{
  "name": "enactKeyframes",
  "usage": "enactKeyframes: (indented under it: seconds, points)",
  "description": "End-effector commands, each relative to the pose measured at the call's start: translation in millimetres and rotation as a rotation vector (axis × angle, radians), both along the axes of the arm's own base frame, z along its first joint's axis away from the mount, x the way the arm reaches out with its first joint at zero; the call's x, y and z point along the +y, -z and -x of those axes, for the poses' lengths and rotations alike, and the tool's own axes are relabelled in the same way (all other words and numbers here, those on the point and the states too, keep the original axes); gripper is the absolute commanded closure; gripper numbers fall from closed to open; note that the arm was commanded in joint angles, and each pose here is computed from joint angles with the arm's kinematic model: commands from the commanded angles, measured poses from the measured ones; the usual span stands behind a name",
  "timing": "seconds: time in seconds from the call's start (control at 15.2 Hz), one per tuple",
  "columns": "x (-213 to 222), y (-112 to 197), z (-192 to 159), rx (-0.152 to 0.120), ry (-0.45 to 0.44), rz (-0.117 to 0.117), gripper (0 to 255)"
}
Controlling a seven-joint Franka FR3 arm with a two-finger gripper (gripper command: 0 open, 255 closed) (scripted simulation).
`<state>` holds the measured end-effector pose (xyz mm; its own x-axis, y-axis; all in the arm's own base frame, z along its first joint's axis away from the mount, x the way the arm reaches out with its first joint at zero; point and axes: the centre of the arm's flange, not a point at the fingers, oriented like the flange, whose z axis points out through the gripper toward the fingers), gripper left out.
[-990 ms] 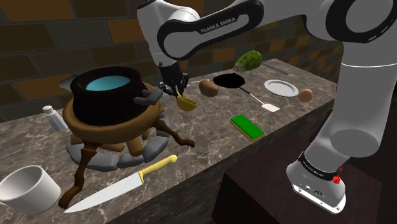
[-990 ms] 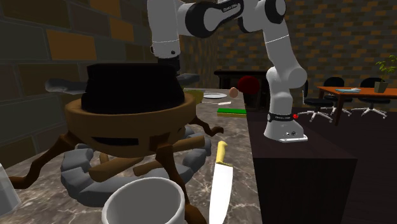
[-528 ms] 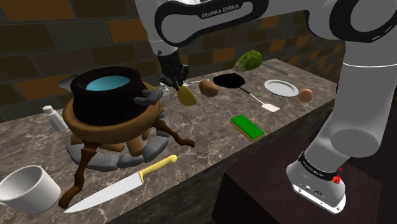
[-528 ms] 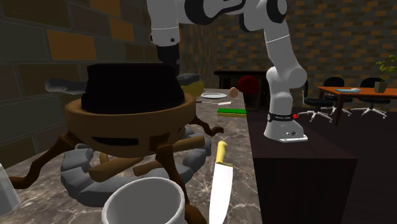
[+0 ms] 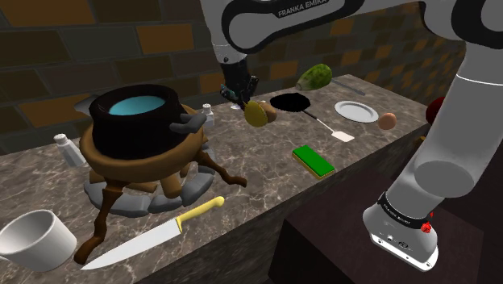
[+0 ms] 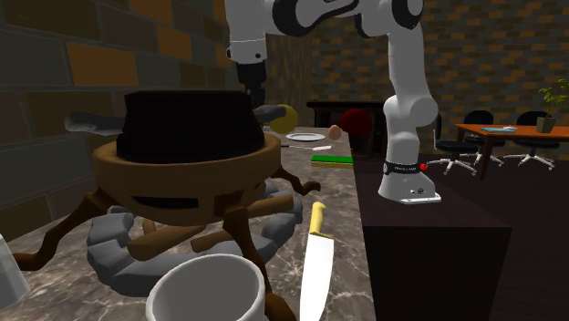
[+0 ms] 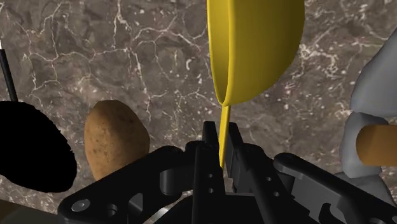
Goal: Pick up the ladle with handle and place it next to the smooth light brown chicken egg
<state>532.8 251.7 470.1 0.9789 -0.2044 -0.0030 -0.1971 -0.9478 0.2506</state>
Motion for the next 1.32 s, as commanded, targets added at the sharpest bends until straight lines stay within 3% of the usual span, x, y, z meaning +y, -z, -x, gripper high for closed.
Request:
enactKeyframes:
  seconds: [0.0, 1.25]
  points:
    - [-28, -1, 5, 0.000, -0.001, 0.000, 255]
    - [-272, -1, 63, 0.000, -0.001, 0.000, 255]
